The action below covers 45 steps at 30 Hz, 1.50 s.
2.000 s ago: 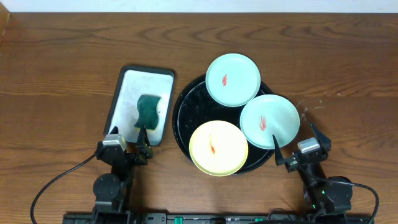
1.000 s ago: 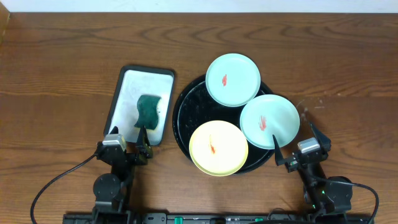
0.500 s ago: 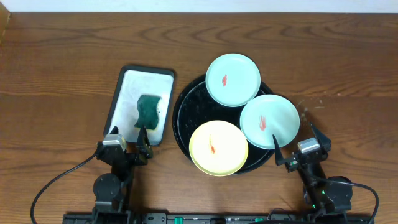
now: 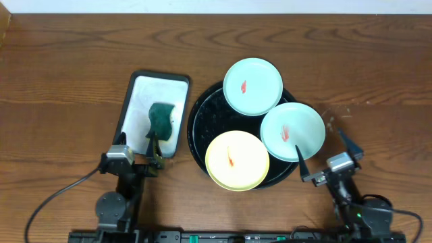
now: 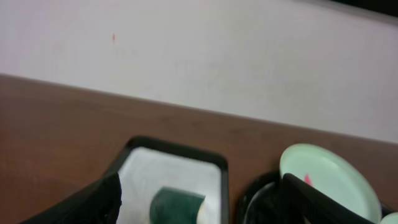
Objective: Clean dirty plates on tray and stack at the side
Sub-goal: 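Lower the left gripper onto the green sponge and grasp it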
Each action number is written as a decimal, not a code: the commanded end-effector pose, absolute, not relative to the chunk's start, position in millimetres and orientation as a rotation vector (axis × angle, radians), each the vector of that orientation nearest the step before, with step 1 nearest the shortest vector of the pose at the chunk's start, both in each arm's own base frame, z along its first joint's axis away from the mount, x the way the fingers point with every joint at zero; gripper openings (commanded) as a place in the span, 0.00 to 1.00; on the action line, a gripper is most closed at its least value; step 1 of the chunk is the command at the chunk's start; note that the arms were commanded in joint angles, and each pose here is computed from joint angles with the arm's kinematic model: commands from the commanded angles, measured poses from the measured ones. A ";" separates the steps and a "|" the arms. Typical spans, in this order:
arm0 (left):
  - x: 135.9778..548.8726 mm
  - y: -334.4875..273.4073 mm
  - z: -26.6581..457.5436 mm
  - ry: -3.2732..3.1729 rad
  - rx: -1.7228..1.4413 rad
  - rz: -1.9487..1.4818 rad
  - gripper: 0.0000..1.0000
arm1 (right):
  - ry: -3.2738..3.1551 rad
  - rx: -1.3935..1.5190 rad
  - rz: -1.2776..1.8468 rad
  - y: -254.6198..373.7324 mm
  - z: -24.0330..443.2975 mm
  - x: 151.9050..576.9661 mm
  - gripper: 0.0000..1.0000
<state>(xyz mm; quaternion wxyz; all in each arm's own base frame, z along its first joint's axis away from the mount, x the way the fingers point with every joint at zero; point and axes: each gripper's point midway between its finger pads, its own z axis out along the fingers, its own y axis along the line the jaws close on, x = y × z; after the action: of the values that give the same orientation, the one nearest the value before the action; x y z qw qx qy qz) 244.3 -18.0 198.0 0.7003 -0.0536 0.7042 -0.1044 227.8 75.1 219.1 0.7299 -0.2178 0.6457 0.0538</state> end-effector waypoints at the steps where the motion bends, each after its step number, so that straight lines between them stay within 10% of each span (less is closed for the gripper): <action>1: 239.3 -18.8 256.4 1.518 -0.110 -0.244 0.81 | 1.348 -0.491 0.112 75.7 278.8 219.7 0.99; 16: 289.4 -24.2 316.8 2.185 -0.147 -0.182 0.81 | 2.063 -0.593 0.386 103.3 339.1 304.6 0.99; 45: 340.3 -28.7 41.6 3.058 -0.216 -0.048 0.68 | 2.355 -0.540 0.964 169.9 289.5 321.9 0.96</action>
<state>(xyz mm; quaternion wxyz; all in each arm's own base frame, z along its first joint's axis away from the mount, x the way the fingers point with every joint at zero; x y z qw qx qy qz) 342.8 -32.5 56.7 0.0548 -0.0734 0.9954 -0.0265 324.2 163.7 277.2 0.2588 -0.1946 0.8810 0.3449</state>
